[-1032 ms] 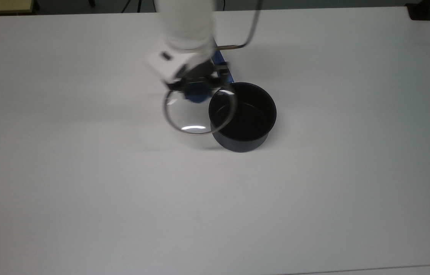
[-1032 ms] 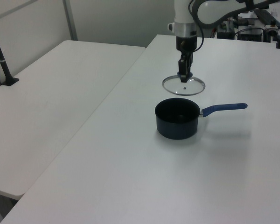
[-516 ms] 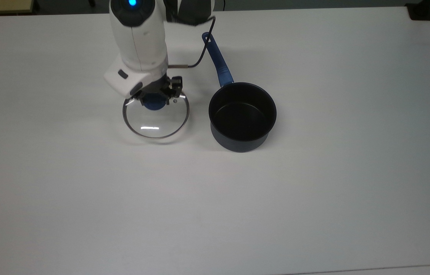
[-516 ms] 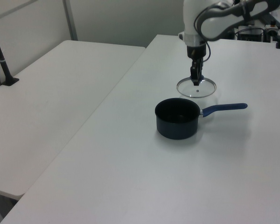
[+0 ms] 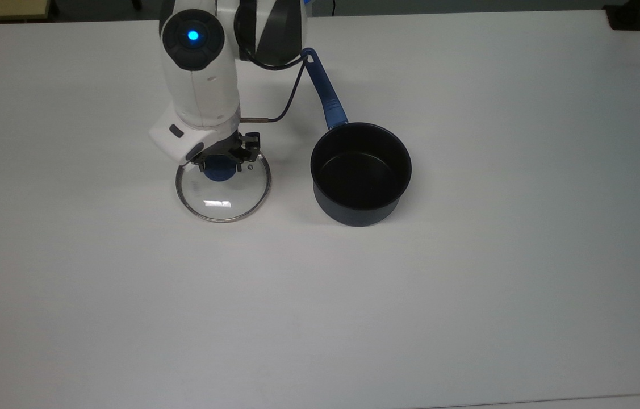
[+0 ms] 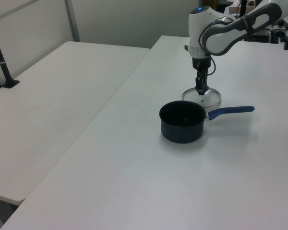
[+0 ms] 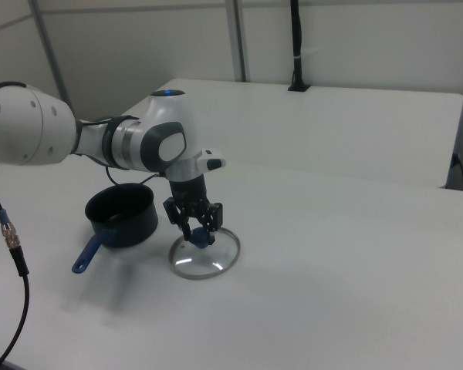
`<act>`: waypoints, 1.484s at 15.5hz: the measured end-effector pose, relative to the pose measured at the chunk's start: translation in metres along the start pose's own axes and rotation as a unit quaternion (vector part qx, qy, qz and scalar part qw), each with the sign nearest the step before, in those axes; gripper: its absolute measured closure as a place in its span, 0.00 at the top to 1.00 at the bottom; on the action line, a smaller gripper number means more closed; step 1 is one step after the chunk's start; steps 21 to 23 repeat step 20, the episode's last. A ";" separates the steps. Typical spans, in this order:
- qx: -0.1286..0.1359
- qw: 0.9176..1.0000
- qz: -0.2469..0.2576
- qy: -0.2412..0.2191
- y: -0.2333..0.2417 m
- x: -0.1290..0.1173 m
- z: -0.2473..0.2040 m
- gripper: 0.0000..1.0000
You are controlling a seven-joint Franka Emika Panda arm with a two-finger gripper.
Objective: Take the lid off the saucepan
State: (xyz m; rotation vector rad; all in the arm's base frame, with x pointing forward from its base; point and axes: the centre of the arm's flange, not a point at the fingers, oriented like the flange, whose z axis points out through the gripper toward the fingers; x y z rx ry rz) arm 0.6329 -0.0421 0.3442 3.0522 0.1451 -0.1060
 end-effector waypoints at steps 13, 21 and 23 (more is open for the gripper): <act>-0.006 0.997 0.072 0.038 -0.028 -0.039 -0.169 1.00; -0.008 0.997 0.077 0.024 -0.065 -0.083 -0.226 1.00; -0.008 0.997 0.077 0.024 -0.065 -0.083 -0.226 1.00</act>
